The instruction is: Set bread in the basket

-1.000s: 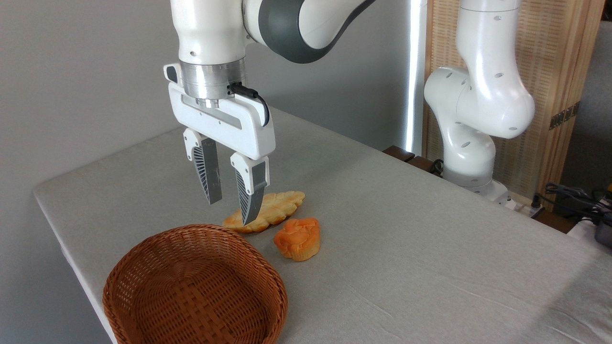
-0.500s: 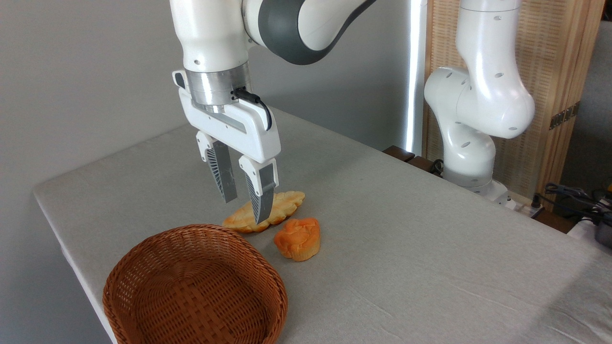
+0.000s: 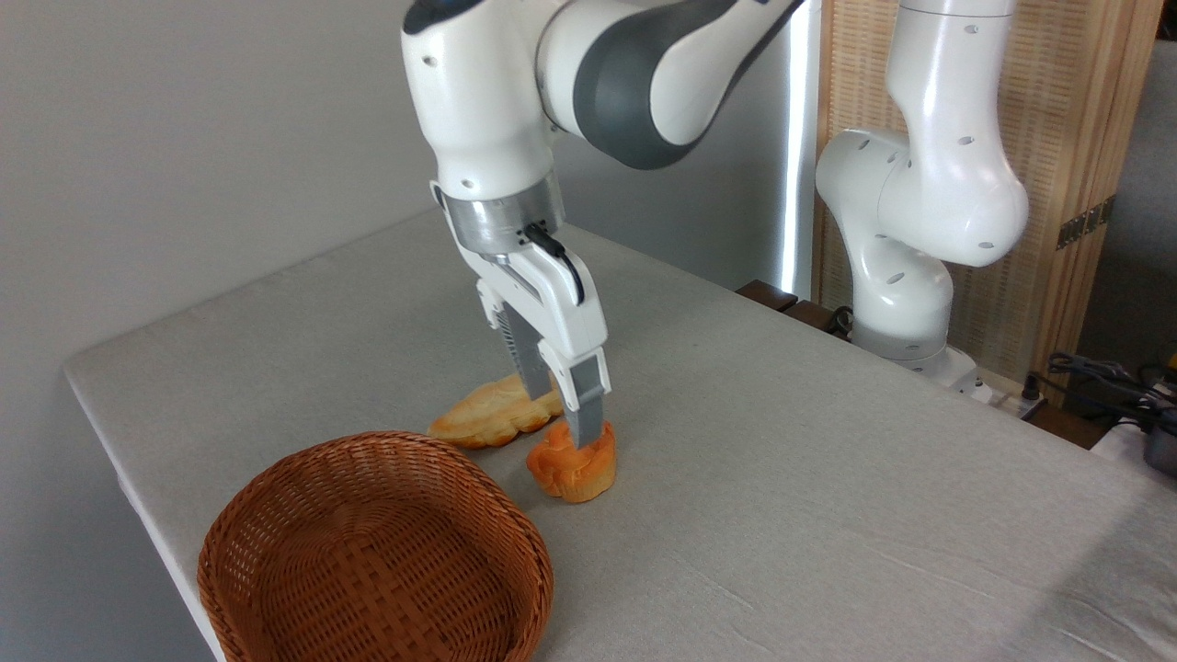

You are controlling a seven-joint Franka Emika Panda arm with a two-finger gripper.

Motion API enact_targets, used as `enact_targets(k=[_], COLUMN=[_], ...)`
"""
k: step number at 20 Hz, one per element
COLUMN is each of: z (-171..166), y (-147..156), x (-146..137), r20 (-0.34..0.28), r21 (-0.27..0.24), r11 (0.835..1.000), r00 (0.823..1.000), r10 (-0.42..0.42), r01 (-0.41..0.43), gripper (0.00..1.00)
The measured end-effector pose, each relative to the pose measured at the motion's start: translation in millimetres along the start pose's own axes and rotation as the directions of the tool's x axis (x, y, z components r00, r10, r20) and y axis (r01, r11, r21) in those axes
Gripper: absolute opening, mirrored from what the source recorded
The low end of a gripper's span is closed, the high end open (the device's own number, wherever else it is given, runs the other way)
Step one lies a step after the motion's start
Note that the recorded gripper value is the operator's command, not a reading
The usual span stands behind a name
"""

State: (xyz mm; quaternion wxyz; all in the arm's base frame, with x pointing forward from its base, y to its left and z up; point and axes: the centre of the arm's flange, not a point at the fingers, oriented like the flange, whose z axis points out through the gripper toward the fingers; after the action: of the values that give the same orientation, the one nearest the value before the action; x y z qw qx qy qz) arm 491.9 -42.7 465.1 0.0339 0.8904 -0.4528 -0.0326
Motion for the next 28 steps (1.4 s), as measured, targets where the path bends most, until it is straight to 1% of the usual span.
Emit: enact_targets(k=[4,9,12,16,19,27,28], z=[16.8,35.7,38.7,40.1,43.2,55.3,55.7], y=[3.4,6.4,8.4,6.1,4.5,3.7,3.8], x=[-3.5,-1.6,1.0,2.1,2.0,6.1,6.4], r20=[0.007,0.002,0.004,0.007,0.024,0.042,0.042], r21=[-0.008,0.0,0.001,0.018,0.025,0.01,0.009], r11=[1.0,1.0,0.999,0.998,0.997,0.997,0.997], r00=[1.0,1.0,0.999,0.998,0.997,0.996,0.996], r10=[0.015,0.024,0.032,0.058,0.068,0.077,0.077], r01=[-0.015,-0.024,-0.032,-0.059,-0.069,-0.077,-0.078], gripper=[1.0,1.0,1.0,1.0,1.0,1.0,0.93])
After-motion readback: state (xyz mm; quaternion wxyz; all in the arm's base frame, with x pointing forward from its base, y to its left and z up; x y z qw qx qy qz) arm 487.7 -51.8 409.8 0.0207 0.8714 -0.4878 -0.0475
